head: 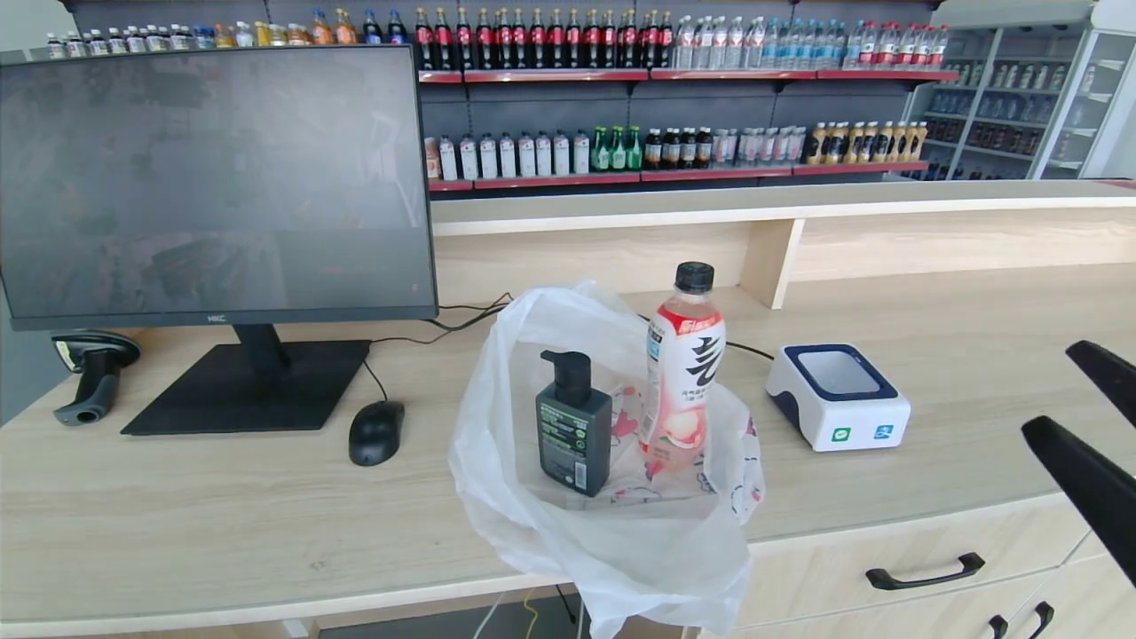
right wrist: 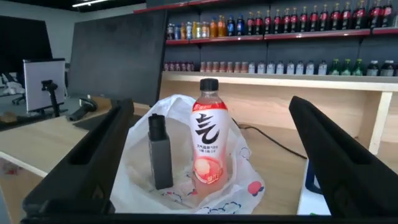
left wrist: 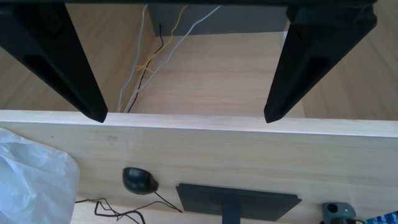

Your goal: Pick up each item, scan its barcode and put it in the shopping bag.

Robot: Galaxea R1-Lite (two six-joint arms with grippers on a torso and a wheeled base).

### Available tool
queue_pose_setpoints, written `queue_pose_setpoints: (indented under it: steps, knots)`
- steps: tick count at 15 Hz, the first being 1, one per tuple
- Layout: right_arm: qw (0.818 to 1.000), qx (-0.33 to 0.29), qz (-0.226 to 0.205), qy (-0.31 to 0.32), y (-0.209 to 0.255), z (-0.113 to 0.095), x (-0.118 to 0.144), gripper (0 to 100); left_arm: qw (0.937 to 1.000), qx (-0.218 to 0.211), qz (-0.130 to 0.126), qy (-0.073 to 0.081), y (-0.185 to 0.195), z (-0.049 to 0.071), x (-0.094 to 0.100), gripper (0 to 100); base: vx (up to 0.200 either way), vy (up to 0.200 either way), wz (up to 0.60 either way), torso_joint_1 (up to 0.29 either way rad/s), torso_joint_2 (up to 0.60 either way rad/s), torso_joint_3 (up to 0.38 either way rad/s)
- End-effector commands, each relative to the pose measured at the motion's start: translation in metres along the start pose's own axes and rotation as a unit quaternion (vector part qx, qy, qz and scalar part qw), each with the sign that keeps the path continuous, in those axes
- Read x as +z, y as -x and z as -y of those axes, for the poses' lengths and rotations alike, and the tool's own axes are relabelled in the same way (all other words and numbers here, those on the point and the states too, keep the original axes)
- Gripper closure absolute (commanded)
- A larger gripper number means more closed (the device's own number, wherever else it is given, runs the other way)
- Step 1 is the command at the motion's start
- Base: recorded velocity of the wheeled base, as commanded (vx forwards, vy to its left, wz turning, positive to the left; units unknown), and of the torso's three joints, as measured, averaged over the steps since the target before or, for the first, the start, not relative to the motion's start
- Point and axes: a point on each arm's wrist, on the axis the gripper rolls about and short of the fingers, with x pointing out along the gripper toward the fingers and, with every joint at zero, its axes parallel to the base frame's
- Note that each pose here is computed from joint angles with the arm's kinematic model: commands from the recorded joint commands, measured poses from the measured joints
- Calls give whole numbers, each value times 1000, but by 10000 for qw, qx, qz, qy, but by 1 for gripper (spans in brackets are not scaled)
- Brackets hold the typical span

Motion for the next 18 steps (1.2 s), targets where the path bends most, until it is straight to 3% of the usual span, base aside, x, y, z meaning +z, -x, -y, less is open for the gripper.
queue_pose_setpoints:
  steps: [1, 3, 6, 8, 11, 14, 17, 18]
  knots:
    - [9990, 50, 453, -39, 69, 2, 25, 0, 10000, 3, -5, -6, 0, 0, 0, 0, 0, 0, 0, 0, 0, 0]
    - [9996, 78, -253, -83, 106, 4, 7, 0, 10000, 3, -5, -14, 0, 0, 0, 0, 0, 0, 0, 0, 0, 0]
    - [9968, 103, -789, -77, 151, 6, -20, 0, 10000, 3, -5, -6, 0, 0, 0, 0, 0, 0, 0, 0, 0, 0]
    - [9921, 142, -1247, -77, 153, 6, -23, 0, 10000, 3, -5, -14, 0, 0, 0, 0, 0, 0, 0, 0, 0, 0]
    - [9766, 154, -2145, 19, 159, 6, -53, 0, 10000, 3, -5, -14, 0, 0, 0, 0, 0, 0, 0, 0, 0, 0]
    - [9774, 59, -2114, 86, 159, 5, -53, 0, 10000, 3, -5, -6, 0, 0, 0, 0, 0, 0, 0, 0, 0, 0]
    - [9762, -505, -2104, 162, 159, 3, -53, 0, 10000, 3, -5, -6, 0, 0, 0, 0, 0, 0, 0, 0, 0, 0]
    - [9723, -960, -2109, 300, 159, 1, -53, 0, 10000, 3, -5, -14, 0, 0, 0, 0, 0, 0, 0, 0, 0, 0]
